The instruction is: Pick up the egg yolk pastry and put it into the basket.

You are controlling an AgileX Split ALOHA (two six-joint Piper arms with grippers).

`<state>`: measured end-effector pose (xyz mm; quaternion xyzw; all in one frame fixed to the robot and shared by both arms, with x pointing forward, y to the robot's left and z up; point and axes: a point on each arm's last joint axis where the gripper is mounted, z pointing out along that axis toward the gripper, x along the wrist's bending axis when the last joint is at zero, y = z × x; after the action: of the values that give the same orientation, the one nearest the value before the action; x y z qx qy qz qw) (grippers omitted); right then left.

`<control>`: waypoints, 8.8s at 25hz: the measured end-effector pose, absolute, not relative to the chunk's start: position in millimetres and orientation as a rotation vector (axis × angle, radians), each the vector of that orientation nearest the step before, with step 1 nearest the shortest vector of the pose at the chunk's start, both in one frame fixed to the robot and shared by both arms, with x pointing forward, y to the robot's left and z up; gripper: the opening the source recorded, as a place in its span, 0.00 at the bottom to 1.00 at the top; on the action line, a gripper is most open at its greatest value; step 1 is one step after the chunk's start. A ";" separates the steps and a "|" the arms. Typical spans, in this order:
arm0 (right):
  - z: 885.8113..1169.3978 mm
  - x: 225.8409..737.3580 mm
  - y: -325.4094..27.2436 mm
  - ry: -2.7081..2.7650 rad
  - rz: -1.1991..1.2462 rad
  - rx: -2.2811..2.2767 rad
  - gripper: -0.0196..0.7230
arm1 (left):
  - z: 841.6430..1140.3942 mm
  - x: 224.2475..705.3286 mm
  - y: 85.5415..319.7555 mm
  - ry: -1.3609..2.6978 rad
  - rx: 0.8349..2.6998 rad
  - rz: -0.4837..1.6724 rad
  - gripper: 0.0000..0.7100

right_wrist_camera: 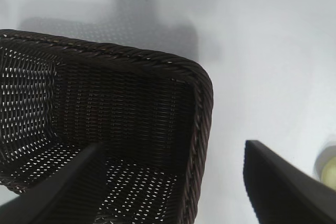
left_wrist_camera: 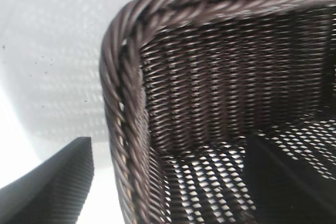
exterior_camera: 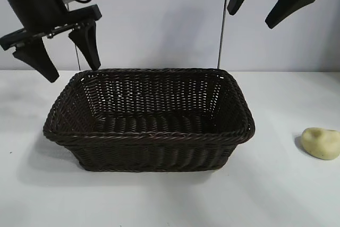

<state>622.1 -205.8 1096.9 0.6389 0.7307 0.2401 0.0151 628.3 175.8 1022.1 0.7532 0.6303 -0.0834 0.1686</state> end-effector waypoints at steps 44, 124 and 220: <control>1091.1 619.9 -232.3 2.267 0.476 1.955 0.74 | 1068.8 614.5 165.4 1.693 1.943 -0.304 0.80; 1030.4 610.0 -306.8 2.156 0.312 2.230 0.19 | 1069.3 616.8 165.4 1.689 1.926 -0.280 0.80; 1096.2 631.0 -207.2 2.374 0.643 1.881 0.72 | 1069.3 616.8 165.4 1.689 1.926 -0.280 0.80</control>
<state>631.0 -207.2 1096.2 0.6074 0.7665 0.2076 0.0228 616.8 165.4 1069.3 0.7177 0.6295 -0.1042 0.2787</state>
